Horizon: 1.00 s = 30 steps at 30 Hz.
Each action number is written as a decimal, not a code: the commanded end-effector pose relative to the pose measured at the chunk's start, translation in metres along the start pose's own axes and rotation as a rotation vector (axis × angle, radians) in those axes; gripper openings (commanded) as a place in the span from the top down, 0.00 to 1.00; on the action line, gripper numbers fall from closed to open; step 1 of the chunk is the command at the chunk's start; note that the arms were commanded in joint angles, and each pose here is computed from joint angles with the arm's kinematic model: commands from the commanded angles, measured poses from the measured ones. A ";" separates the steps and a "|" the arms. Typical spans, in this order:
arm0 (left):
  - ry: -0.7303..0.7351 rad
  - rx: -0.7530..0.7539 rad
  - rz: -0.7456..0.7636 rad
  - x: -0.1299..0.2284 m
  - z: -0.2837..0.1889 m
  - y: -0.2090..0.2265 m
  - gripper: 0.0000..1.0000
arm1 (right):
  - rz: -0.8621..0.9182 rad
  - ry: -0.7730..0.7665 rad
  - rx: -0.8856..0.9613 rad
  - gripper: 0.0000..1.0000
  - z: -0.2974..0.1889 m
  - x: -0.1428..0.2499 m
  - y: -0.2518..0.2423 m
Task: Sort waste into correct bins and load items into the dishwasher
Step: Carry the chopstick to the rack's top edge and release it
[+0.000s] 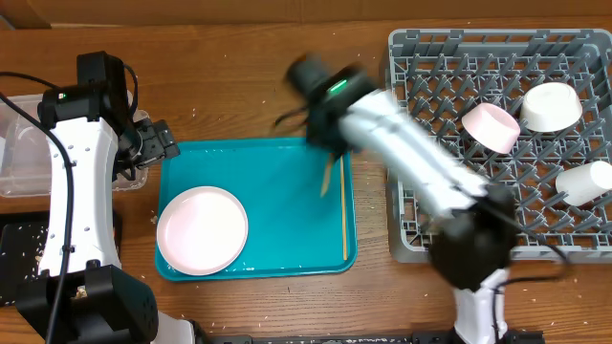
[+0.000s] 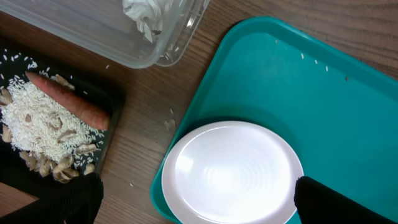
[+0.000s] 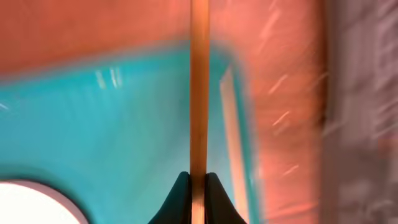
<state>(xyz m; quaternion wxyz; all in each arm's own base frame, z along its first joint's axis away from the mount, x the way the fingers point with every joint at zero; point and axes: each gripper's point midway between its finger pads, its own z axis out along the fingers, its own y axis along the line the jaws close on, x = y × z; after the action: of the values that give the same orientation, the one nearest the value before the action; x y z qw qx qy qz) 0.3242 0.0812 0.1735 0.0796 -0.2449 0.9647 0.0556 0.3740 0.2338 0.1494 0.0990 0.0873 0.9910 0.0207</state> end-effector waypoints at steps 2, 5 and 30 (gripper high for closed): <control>-0.001 -0.009 0.002 -0.001 0.001 0.001 0.00 | -0.123 -0.245 -0.057 0.96 -0.092 -0.086 -0.087; -0.001 -0.009 0.002 -0.001 0.001 0.001 0.00 | -0.167 -0.231 -0.086 0.96 -0.089 -0.106 -0.129; -0.001 -0.009 0.002 -0.001 0.001 0.001 0.00 | -0.125 -0.031 -0.176 0.60 -0.014 -0.096 -0.149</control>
<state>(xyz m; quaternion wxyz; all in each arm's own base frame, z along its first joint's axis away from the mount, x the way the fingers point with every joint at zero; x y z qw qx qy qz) 0.3242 0.0811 0.1734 0.0794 -0.2449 0.9647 0.0554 0.4377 0.0676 0.1371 0.0891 0.0190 0.9912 0.0961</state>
